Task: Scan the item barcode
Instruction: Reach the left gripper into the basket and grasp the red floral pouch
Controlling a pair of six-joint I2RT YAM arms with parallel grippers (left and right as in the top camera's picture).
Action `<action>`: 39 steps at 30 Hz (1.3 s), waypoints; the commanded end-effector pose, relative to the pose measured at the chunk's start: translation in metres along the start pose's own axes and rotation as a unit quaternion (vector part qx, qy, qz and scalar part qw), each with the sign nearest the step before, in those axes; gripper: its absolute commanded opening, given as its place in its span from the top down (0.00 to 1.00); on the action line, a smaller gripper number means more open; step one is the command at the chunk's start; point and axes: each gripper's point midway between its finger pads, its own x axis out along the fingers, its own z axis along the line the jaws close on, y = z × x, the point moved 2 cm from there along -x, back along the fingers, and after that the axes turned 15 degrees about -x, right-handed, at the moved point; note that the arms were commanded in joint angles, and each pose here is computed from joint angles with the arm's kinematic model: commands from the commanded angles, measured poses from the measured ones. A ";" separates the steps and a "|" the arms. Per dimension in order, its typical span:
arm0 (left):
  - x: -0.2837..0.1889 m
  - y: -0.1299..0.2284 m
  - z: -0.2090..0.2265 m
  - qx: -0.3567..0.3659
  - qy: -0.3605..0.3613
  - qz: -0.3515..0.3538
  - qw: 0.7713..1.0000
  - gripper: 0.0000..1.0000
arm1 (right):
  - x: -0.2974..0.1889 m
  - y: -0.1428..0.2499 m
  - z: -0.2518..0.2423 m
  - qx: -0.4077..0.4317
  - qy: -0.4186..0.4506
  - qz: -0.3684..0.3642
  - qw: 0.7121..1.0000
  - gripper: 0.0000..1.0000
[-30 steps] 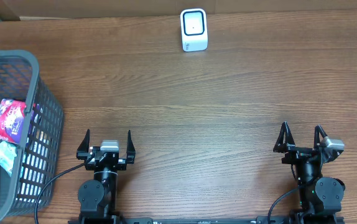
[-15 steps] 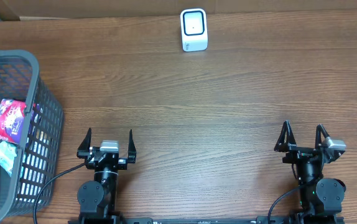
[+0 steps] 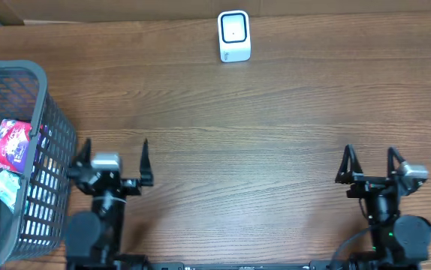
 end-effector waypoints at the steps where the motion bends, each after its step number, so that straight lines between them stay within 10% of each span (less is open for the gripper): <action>1: 0.005 -0.053 -0.010 -0.009 0.000 0.011 1.000 0.00 | -0.008 -0.053 0.002 -0.017 -0.008 -0.023 1.000 0.00; 13: 0.032 -0.167 -0.037 -0.007 -0.024 0.208 0.978 0.00 | 0.021 -0.107 0.014 -0.014 -0.048 0.127 0.991 0.00; 23: 0.075 -0.154 -0.016 -0.036 -0.100 0.265 0.958 0.00 | 0.057 -0.092 0.033 0.010 -0.110 0.254 0.961 0.00; 30: 0.052 -0.152 0.098 -0.278 -0.353 0.198 0.871 0.00 | 0.070 -0.071 0.050 0.032 -0.165 0.295 0.941 0.00; 39: 0.025 -0.121 0.209 -0.403 -0.456 0.203 0.767 0.00 | 0.073 -0.045 0.051 0.039 -0.163 0.349 0.922 0.00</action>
